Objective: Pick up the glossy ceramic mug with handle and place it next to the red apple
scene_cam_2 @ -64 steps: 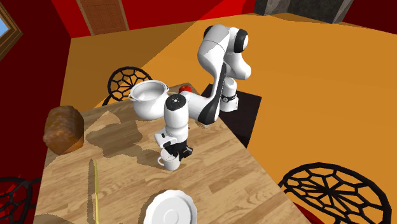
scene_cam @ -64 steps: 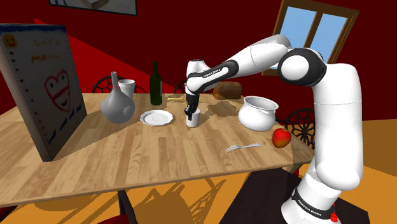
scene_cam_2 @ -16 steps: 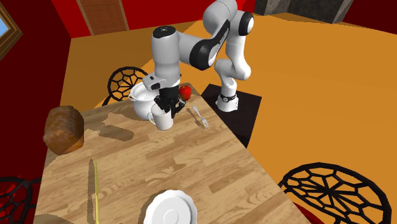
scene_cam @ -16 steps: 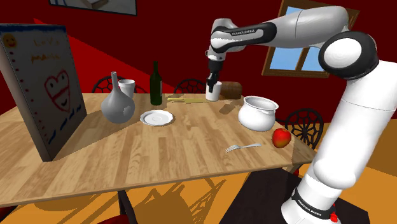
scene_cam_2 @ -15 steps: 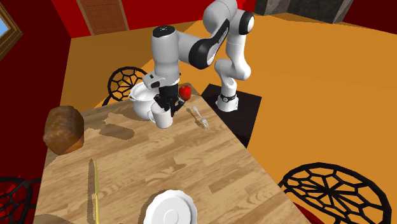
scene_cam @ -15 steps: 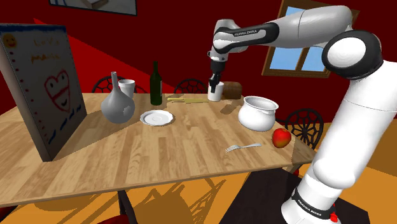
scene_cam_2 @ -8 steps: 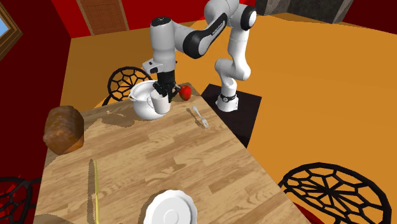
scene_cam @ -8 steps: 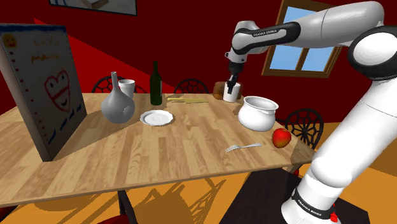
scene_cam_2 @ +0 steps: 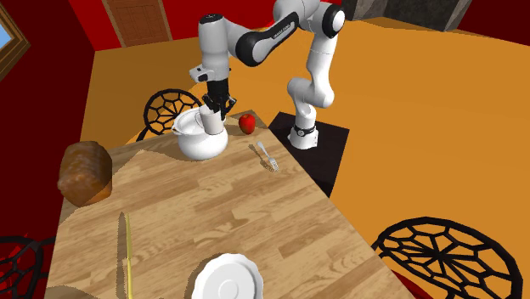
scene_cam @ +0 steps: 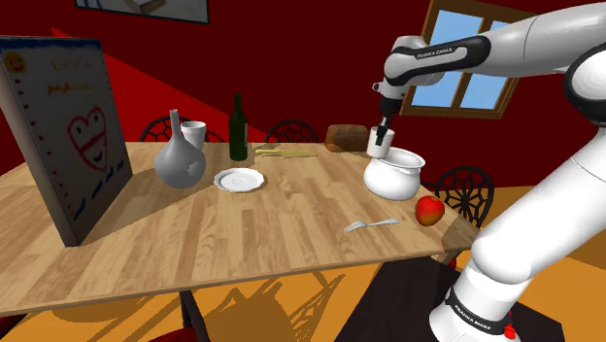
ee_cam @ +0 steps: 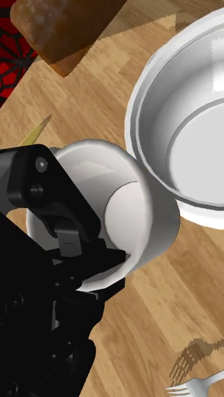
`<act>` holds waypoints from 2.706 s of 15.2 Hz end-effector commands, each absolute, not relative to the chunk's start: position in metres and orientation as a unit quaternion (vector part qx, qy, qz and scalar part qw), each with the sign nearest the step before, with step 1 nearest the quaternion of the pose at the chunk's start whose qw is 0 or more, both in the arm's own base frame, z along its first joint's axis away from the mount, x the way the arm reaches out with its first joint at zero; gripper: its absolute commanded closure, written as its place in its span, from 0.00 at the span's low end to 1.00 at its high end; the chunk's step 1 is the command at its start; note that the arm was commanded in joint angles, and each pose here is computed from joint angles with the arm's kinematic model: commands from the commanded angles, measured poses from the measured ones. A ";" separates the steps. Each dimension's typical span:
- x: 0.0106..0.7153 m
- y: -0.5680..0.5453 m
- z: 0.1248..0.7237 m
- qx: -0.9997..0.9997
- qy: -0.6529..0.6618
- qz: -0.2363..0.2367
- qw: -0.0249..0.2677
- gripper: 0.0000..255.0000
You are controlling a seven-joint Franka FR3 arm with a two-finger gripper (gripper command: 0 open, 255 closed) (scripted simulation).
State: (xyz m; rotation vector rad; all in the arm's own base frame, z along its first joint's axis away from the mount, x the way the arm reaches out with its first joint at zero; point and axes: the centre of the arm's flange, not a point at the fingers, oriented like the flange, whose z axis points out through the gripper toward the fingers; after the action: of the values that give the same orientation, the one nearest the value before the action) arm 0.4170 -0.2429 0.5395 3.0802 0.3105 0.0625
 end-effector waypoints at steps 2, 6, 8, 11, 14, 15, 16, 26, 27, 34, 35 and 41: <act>0.388 -0.268 0.537 0.994 0.101 0.020 0.023 1.00; 0.347 -0.302 0.537 0.994 0.101 0.020 0.023 1.00; 0.327 -0.319 0.537 0.994 0.101 0.020 0.023 1.00; 0.297 -0.344 0.537 0.994 0.101 0.020 0.023 1.00; 0.266 -0.370 0.537 0.994 0.101 0.020 0.023 1.00; 0.256 -0.378 0.537 0.994 0.101 0.020 0.023 1.00; 0.246 -0.386 0.537 0.994 0.101 0.020 0.023 1.00; 0.199 -0.426 0.511 0.994 0.101 0.020 0.023 1.00; 0.199 -0.426 0.506 0.994 0.101 0.020 0.023 1.00; 0.199 -0.426 0.469 0.994 0.101 0.020 0.023 1.00; 0.199 -0.426 0.463 0.994 0.101 0.020 0.023 1.00; 0.199 -0.426 0.432 0.994 0.101 0.020 0.023 1.00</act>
State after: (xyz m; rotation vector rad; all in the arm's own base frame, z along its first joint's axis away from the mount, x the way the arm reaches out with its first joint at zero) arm 0.1988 -0.4263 0.4361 3.0808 0.3126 0.0623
